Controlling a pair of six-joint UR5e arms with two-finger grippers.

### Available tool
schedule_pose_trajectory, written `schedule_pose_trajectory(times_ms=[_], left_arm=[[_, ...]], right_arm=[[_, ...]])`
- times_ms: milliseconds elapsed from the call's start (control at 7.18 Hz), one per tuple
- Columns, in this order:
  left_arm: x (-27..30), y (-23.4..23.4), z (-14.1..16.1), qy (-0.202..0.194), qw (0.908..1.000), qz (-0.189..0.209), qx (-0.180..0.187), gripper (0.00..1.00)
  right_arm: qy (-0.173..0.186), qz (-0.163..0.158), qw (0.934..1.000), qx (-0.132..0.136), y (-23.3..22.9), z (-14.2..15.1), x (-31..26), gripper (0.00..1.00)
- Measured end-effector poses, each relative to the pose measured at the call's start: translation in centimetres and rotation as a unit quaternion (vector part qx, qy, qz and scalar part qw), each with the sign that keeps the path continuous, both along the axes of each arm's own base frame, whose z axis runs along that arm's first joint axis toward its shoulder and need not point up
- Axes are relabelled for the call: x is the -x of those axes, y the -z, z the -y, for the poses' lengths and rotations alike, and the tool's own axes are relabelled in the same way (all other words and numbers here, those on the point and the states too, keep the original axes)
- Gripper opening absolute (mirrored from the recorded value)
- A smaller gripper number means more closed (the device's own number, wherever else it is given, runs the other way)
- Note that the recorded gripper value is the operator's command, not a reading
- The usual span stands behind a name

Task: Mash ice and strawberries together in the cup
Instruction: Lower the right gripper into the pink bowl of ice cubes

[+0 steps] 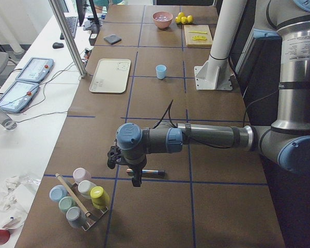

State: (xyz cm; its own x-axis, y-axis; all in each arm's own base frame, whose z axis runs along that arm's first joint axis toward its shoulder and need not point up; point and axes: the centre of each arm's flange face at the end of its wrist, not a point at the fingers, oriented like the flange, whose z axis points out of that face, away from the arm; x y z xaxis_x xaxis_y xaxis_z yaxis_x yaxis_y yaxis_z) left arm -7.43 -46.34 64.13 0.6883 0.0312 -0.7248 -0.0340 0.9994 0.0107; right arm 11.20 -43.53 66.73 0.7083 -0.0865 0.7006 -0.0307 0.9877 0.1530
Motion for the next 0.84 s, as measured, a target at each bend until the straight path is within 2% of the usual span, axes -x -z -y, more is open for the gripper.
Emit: schedule_pose_trajectory(times_ms=[279, 836], left_arm=[[0.0, 0.1, 0.1, 0.0, 1.0, 0.0, -0.002, 1.0], [0.0, 0.2, 0.1, -0.001, 1.0, -0.001, -0.003, 1.0]], right_arm=[[-0.017, 0.004, 0.9998, 0.004, 1.4, 1.6, -0.1, 1.0], [-0.008, 0.011, 0.9998, 0.01, 3.3, 3.1, 3.1, 0.98]])
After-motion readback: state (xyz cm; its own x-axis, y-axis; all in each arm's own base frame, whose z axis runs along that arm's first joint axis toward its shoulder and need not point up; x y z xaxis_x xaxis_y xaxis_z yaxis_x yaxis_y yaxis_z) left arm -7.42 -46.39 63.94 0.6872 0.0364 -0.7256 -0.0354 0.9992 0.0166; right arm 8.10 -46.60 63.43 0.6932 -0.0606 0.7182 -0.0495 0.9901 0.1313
